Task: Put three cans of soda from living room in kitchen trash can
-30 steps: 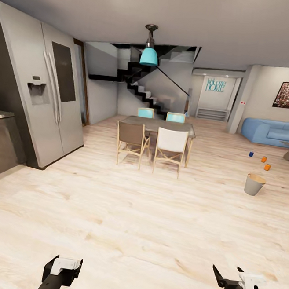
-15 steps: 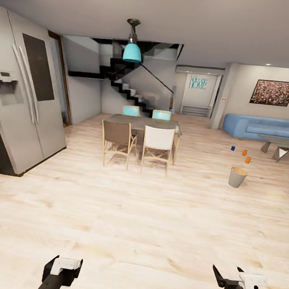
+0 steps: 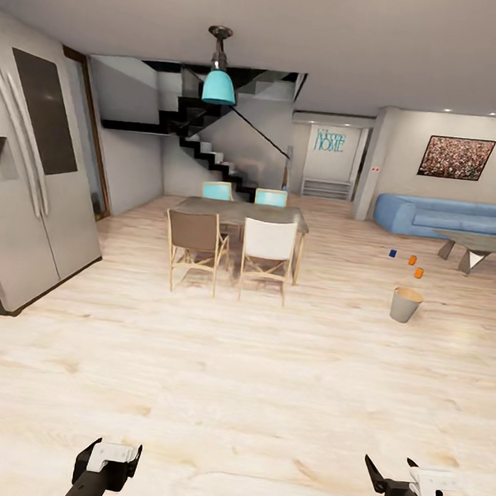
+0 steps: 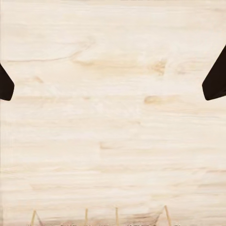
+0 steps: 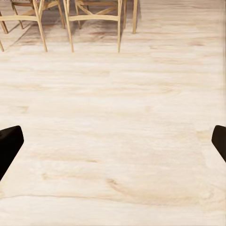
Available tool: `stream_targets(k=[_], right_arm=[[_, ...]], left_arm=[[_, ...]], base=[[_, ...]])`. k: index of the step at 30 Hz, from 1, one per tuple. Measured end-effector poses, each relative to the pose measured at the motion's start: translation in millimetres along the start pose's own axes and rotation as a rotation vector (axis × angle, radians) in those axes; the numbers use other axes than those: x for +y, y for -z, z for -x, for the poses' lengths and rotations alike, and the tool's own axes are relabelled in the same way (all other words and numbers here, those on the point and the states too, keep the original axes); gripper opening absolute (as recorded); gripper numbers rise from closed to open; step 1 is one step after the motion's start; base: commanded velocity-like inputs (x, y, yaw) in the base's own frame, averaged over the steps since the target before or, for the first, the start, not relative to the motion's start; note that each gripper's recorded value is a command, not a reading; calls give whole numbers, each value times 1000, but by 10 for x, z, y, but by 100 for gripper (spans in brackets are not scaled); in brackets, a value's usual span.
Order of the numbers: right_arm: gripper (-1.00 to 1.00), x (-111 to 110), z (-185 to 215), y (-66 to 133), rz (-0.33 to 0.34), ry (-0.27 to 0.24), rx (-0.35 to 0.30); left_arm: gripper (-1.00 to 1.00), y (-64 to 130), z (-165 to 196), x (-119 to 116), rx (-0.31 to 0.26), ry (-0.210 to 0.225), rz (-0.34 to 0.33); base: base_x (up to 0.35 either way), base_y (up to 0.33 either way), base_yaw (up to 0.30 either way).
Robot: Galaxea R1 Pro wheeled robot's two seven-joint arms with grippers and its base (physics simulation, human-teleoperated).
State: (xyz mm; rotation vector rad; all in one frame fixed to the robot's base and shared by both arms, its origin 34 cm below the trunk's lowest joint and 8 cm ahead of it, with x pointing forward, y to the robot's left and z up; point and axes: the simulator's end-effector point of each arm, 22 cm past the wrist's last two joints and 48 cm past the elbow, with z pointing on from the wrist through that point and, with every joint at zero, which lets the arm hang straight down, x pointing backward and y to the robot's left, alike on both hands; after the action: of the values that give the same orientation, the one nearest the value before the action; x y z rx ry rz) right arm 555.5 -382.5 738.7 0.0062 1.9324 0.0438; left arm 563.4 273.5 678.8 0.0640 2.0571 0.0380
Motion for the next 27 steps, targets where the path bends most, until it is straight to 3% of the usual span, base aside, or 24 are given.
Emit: stream_targets(k=[9, 15, 27], right_arm=[[100, -4, 3, 0, -2, -5, -2], [100, -42, 73, 4, -12, -86, -32], [100, -61, 73, 0, -22, -113, -38]], left_arm=[[100, 1, -2, -3, 0, 0, -1], [100, 1, 2, -4, -1, 0, -1], [100, -3, -14, -5, 3, 0, -1]], base=[[258, 219, -244], [259, 220, -249], [259, 220, -123]])
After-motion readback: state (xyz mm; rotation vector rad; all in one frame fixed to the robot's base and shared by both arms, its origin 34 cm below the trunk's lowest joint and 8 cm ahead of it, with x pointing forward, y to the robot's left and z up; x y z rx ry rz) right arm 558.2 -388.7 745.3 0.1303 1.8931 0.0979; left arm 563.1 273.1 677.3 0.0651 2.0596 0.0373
